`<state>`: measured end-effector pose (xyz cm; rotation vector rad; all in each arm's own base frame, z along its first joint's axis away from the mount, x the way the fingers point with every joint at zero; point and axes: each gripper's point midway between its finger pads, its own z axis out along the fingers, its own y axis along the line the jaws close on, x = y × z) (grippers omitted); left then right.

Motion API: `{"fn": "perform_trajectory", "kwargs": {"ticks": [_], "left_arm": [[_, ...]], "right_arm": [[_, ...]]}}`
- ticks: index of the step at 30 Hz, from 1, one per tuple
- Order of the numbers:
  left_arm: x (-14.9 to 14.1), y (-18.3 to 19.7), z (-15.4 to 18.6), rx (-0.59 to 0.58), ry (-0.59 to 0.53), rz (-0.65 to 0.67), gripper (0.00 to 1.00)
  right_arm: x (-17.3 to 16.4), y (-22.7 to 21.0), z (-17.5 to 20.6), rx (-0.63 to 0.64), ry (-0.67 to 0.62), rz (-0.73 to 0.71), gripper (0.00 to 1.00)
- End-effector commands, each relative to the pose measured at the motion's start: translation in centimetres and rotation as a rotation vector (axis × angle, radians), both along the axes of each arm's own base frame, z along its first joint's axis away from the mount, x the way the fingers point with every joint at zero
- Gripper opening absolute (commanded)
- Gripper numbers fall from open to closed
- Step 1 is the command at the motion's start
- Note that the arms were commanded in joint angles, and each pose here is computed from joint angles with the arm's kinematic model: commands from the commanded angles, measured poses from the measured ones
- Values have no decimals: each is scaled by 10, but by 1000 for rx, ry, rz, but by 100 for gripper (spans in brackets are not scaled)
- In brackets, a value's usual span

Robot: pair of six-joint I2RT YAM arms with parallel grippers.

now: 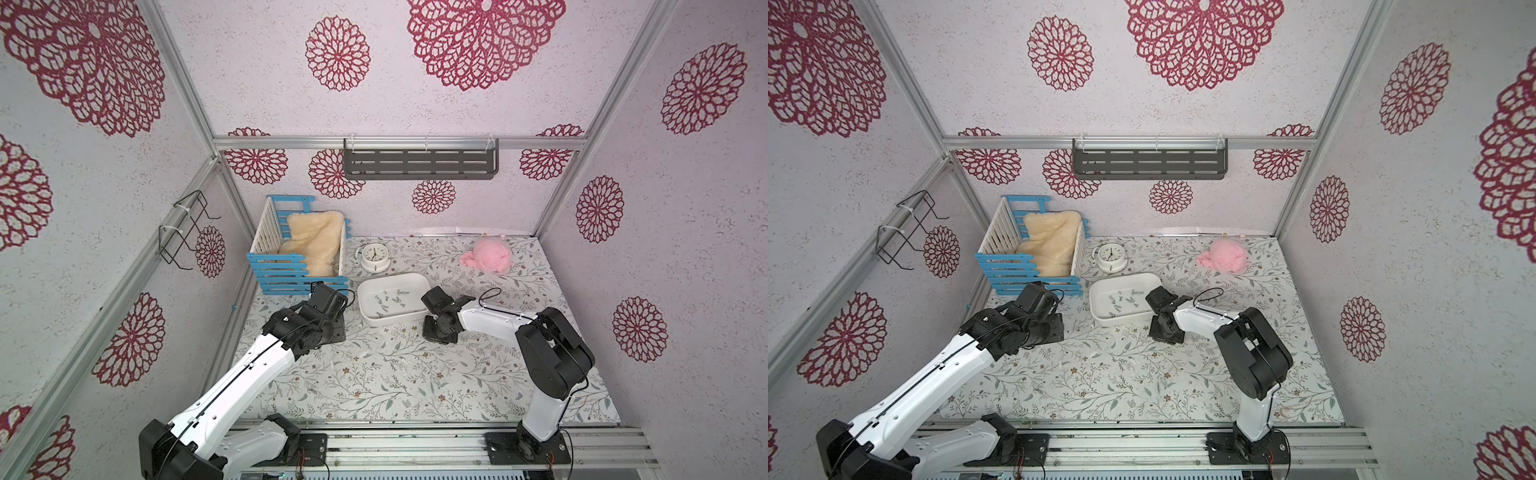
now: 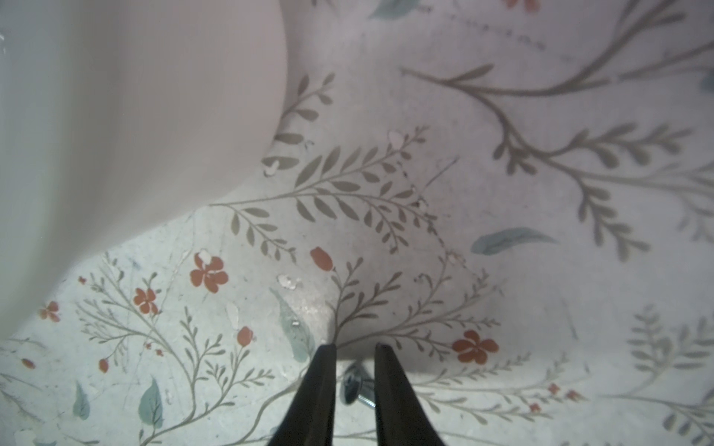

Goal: Put the screws on the desktop into the storage box
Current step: Pick up the screw from the center of the board.

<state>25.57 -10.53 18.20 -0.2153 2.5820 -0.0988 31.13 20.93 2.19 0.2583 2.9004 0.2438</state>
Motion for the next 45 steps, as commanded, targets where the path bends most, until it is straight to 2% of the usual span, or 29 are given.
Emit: {"fn": "perform_trajectory", "kwargs": {"ticks": [1, 8, 15, 29, 35, 45], "left_arm": [[1, 1, 2, -6, -16, 2, 57], [1, 0, 2, -6, -14, 1, 57], [1, 1, 2, -10, -17, 4, 57], [0, 0, 2, -18, -13, 4, 57], [0, -1, 4, -27, -18, 7, 57], [-1, 0, 4, -28, -19, 8, 57]], "right_arm": [[-6, -4, -8, -39, 32, -12, 22], [-11, -5, -11, -52, 44, -2, 20], [-18, 5, -4, -39, 40, 34, 27], [-39, -5, -14, -78, 89, 51, 28], [-45, -6, -16, -82, 105, 67, 26], [-50, -8, -22, -95, 124, 71, 16]]}}
